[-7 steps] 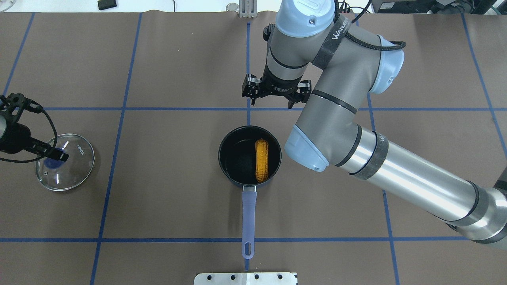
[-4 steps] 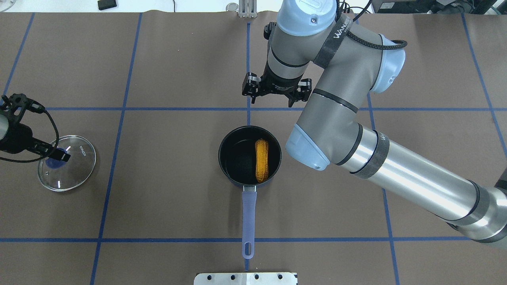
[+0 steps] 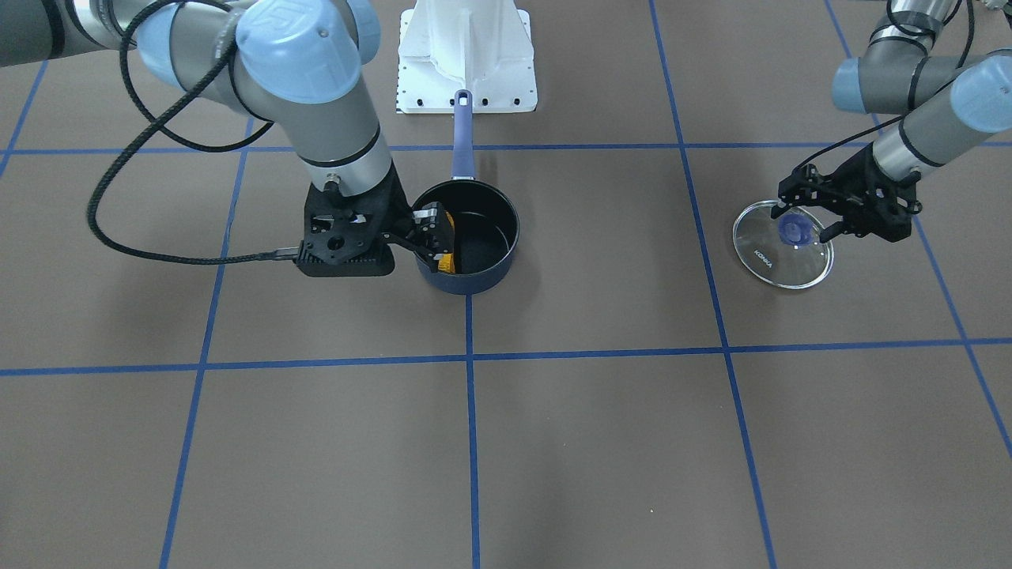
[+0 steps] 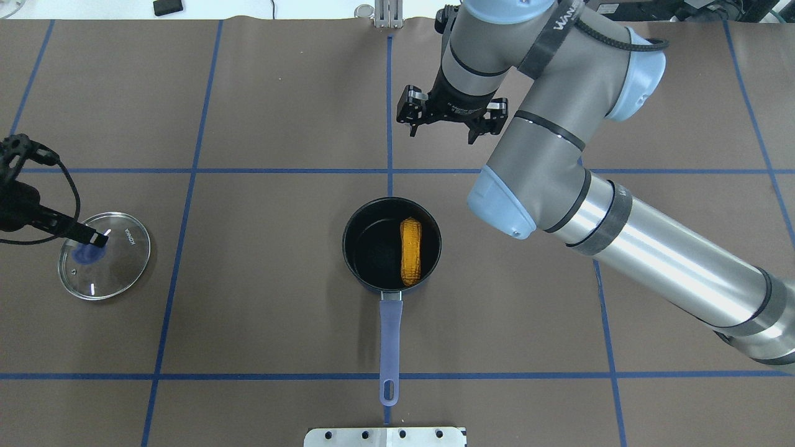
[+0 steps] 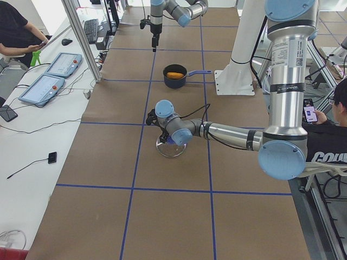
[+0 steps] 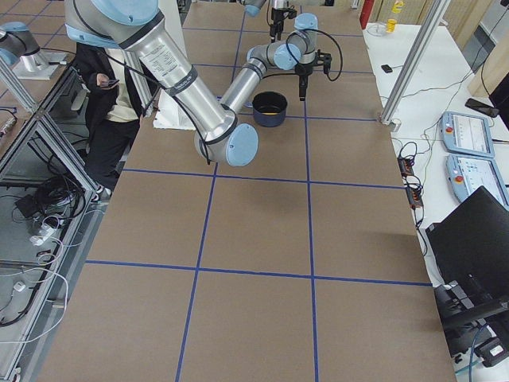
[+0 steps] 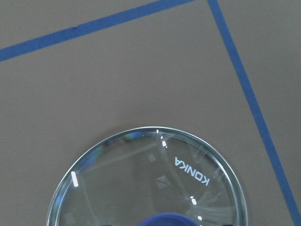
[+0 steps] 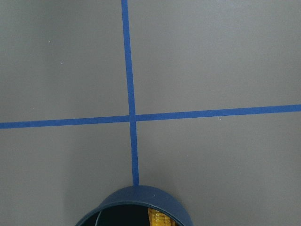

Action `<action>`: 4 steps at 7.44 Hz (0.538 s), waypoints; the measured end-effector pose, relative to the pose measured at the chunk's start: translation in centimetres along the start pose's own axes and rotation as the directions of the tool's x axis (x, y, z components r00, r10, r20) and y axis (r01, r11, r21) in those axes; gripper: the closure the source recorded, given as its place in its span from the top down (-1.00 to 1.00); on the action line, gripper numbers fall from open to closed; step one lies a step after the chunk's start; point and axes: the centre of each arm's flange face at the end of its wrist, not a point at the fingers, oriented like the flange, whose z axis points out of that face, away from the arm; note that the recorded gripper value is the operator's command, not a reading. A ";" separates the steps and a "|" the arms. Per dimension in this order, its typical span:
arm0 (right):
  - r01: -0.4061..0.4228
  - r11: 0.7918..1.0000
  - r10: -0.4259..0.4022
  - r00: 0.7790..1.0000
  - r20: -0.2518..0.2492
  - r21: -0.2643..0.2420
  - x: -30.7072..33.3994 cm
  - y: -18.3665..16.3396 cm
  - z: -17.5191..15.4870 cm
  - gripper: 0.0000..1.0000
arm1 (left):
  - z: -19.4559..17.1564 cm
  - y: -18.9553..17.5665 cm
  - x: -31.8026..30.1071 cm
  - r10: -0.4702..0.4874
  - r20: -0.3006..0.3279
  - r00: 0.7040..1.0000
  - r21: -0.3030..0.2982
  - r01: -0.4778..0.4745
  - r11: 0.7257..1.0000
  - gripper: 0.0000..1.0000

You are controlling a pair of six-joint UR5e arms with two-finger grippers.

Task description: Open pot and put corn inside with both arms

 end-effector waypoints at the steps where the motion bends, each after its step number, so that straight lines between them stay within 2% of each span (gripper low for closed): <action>1: 0.016 1.000 -0.016 1.000 -0.008 0.013 3.8 -2.4 -0.4 1.00 | -2.6 -0.3 -1.5 0.007 -0.025 1.000 0.020 -0.007 1.000 0.93; 2: 0.044 0.999 -0.044 0.999 -0.018 0.022 9.1 -4.9 -0.5 1.00 | -4.7 -0.5 -3.0 0.027 -0.025 0.999 0.038 -0.026 0.999 0.94; 4: 0.098 0.995 -0.098 0.995 -0.017 -0.007 20.9 -8.3 -1.5 1.00 | -8.4 -0.6 -6.5 0.078 0.021 0.997 0.061 -0.079 0.995 0.94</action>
